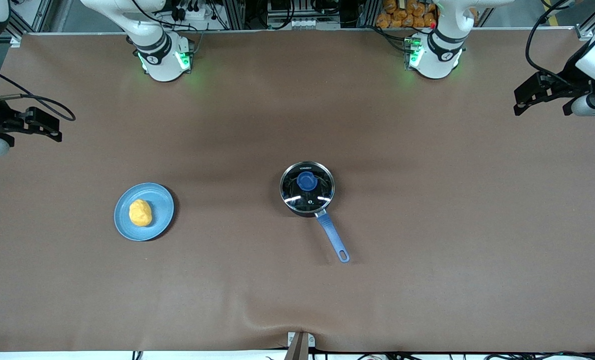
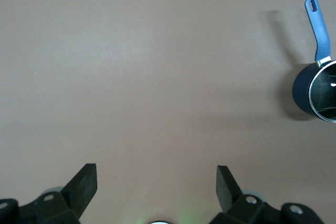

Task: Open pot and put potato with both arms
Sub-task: 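Reach the left gripper to the pot lid while the right gripper reaches the potato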

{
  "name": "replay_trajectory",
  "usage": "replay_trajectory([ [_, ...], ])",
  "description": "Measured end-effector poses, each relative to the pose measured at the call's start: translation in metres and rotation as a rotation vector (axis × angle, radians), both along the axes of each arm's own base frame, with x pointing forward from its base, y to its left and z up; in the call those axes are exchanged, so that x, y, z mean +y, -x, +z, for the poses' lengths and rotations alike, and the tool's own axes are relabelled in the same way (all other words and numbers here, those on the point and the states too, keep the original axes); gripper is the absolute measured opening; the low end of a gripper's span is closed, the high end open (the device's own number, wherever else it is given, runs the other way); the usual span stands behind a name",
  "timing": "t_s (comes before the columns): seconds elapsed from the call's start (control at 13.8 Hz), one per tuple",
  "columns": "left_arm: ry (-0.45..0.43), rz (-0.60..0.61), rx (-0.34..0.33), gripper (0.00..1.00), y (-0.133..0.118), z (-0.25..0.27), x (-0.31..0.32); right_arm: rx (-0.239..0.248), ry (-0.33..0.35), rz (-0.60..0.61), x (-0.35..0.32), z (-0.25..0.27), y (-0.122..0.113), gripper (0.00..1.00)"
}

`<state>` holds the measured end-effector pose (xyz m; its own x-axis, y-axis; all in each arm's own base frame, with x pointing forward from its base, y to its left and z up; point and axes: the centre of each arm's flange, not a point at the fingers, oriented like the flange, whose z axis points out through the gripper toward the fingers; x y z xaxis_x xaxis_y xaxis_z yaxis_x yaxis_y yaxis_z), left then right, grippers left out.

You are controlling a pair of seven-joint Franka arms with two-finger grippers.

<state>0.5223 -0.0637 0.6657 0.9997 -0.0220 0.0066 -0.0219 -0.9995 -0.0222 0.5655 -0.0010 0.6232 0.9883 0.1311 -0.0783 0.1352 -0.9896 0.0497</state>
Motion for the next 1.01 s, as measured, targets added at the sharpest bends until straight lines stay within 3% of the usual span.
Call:
replay_trajectory([
  [0.72,0.001,-0.011,-0.005,1.00,0.000,0.003,-0.006,0.011,0.001,0.002,0.000,-0.005,0.001,1.00],
  [1.01,-0.002,-0.067,0.047,1.00,-0.008,-0.026,-0.068,0.016,0.001,0.005,-0.002,-0.008,0.001,1.00],
])
